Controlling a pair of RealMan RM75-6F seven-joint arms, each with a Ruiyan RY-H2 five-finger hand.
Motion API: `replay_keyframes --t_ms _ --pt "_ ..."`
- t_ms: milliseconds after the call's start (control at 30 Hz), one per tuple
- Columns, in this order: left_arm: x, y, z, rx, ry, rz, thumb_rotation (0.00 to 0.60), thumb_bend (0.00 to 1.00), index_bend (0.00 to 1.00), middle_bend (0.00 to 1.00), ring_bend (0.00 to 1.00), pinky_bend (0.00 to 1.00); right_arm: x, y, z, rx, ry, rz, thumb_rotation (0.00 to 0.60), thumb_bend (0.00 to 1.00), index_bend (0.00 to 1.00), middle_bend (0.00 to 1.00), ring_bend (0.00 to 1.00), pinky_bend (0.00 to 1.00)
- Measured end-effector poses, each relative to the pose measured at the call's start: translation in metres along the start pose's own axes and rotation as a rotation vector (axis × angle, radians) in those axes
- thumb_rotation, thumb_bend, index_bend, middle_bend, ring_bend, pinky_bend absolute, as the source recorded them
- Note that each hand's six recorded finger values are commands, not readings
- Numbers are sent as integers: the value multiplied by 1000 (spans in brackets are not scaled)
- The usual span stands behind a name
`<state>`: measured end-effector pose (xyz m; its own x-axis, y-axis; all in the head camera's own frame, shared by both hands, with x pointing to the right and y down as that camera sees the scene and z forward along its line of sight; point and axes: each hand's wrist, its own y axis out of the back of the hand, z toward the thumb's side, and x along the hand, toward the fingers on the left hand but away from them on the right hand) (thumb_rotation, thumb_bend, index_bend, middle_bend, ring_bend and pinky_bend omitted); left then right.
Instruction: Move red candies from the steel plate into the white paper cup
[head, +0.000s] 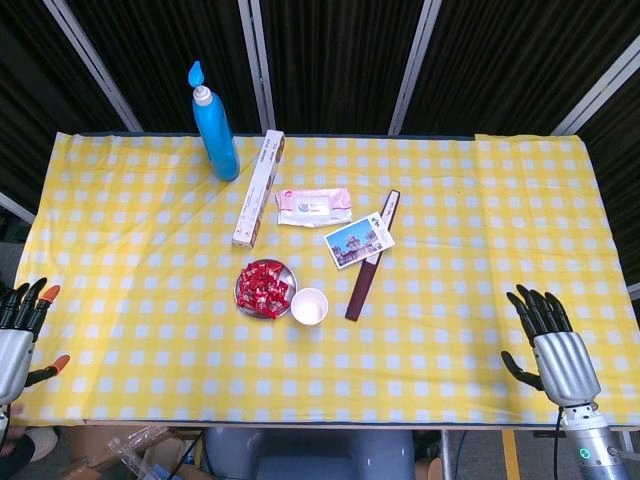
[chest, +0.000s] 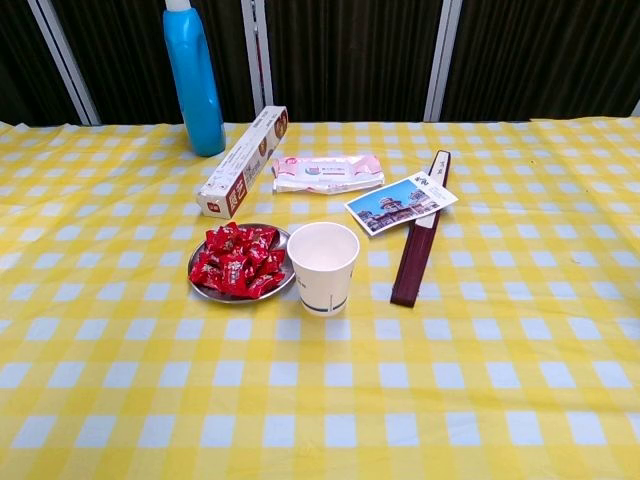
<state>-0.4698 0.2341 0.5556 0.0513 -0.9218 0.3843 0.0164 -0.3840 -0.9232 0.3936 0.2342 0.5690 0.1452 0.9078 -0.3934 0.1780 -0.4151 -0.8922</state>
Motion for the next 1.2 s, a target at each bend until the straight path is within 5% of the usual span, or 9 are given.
replay_keyframes --t_ms 433,500,633,767,933,1200 --pt "-1 1 0 -1 0 -1 600 163 0 0 1 93 1 1 2 -1 6 -4 600 387 0 0 0 0" --pt "-1 0 0 -2 -1 -5 600 165 0 9 97 223 1 1 2 0 7 -3 600 387 0 0 0 0" --pt "4 2 2 10 -7 -1 600 180 7 170 517 616 0 0 2 -4 3 0 600 388 0 0 0 0" --pt "16 3 9 2 -19 -7 600 189 92 310 732 833 0 0 2 -7 6 1 600 387 0 0 0 0" --pt "42 2 28 -17 -58 -50 600 189 144 313 854 922 0 0 2 -15 6 7 600 388 0 0 0 0" --pt "98 2 81 2 -151 -146 600 191 144 187 787 893 -2 1 0 -39 -3 9 600 387 0 0 0 0"
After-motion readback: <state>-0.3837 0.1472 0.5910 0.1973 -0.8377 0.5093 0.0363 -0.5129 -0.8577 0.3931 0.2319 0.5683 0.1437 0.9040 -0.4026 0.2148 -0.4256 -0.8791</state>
